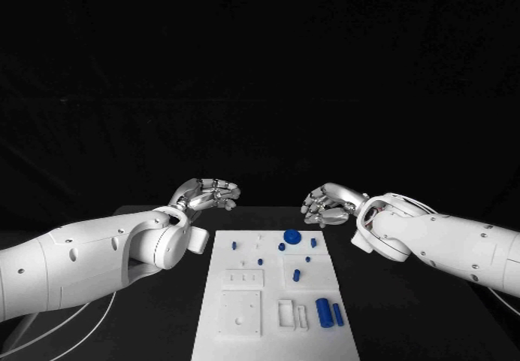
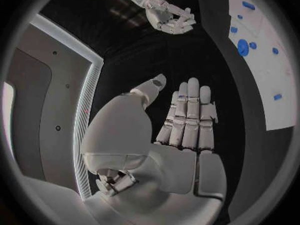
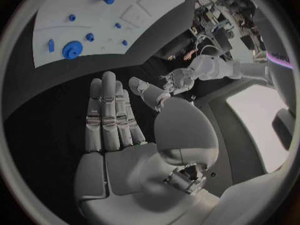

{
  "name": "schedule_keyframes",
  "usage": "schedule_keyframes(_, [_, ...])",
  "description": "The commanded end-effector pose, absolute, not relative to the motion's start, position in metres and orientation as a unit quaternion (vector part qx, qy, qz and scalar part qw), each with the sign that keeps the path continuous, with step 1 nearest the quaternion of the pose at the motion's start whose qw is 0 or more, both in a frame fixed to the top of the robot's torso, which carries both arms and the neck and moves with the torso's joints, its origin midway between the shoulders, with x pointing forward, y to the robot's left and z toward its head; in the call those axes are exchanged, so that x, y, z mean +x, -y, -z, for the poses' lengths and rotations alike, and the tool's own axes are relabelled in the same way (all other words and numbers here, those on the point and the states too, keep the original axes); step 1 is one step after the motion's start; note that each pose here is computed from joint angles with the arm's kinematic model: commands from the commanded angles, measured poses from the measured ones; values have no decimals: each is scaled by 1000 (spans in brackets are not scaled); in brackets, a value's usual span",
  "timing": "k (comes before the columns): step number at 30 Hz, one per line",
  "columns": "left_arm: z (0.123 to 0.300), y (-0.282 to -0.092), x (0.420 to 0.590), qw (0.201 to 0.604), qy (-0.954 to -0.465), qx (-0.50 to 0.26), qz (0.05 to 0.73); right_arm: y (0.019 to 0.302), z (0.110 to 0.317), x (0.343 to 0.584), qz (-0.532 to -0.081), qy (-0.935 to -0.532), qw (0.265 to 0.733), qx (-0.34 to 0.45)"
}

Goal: Assemble the parts on the task board

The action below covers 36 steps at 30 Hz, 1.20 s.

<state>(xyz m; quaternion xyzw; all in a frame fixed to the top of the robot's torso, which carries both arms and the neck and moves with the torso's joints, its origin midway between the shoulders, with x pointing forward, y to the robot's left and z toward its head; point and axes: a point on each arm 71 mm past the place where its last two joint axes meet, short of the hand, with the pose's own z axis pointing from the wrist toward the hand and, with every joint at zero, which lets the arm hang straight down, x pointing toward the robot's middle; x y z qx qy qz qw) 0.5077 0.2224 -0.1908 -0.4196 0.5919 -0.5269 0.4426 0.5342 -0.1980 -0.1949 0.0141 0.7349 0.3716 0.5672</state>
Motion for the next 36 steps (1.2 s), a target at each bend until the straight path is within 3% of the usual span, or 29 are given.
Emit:
schedule_keyframes(1, [185, -215, 500, 429, -595, -382, 562, 185, 196, 533, -310, -734, 591, -127])
schedule_keyframes(8, [181, -211, 487, 416, -597, -379, 572, 169, 196, 533, -235, -724, 616, -203])
schedule_keyframes(15, [175, -206, 477, 402, -598, -374, 584, 155, 196, 534, -203, -707, 637, -230])
schedule_keyframes(36, [169, -199, 475, 388, -598, -374, 593, 149, 208, 535, -184, -706, 637, -248])
